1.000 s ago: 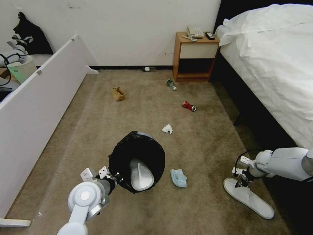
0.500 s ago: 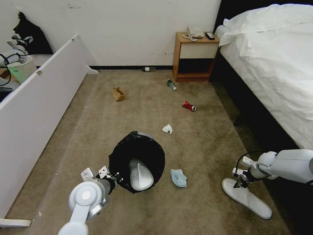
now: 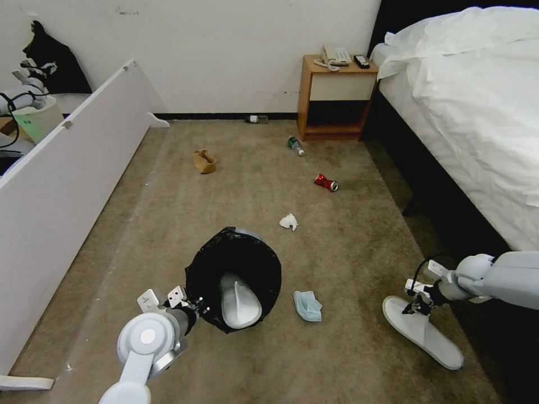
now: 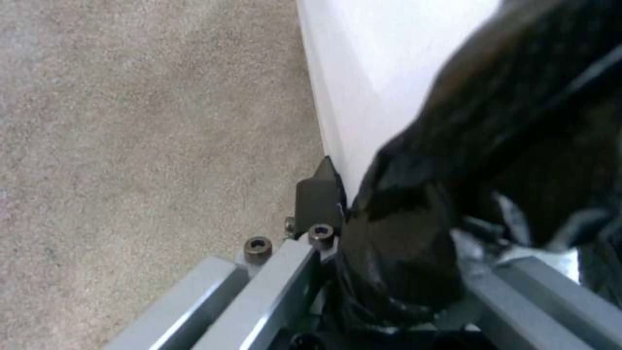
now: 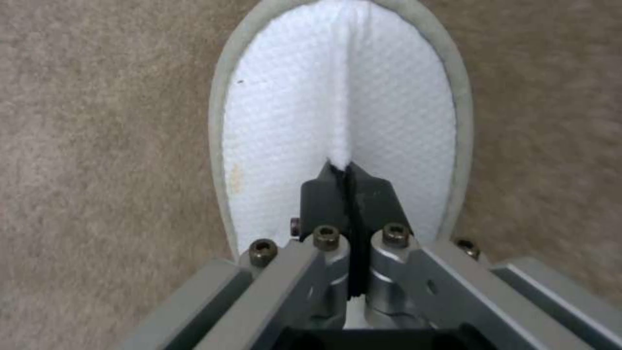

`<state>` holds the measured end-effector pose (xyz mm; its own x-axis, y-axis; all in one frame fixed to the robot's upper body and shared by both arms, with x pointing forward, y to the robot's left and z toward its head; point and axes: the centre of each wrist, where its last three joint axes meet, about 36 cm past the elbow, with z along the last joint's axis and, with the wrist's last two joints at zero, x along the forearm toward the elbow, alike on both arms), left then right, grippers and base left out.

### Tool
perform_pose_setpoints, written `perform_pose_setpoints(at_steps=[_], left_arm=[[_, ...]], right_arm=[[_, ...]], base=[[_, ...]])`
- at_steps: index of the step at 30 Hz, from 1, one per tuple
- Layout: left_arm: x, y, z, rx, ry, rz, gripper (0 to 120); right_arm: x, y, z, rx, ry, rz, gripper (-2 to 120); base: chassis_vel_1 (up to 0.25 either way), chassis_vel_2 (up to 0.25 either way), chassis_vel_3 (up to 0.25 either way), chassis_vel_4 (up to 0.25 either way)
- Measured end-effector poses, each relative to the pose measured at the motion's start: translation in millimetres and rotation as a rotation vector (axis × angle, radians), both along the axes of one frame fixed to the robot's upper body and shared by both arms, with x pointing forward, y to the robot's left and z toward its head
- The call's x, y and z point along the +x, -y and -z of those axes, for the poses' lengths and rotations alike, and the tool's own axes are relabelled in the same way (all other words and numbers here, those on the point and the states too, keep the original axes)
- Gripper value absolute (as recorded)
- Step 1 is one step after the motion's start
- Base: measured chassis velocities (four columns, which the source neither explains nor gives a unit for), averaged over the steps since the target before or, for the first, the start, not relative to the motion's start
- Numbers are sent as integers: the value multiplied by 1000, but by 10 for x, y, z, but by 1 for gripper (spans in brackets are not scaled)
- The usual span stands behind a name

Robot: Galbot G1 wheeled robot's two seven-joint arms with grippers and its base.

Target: Pick up the trash bin and place the garbage on the floor into it.

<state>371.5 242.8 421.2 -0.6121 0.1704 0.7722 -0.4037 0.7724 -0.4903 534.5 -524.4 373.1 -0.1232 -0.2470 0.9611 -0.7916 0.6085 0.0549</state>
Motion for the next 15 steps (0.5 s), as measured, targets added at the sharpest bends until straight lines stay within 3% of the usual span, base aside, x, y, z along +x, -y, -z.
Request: perform_pose_setpoints(at_steps=[15], left_arm=[[65, -22, 65, 4, -1, 26, 0]], right_arm=[[-544, 186, -581, 87, 195, 24, 0]], base=[[0, 0, 0, 0]])
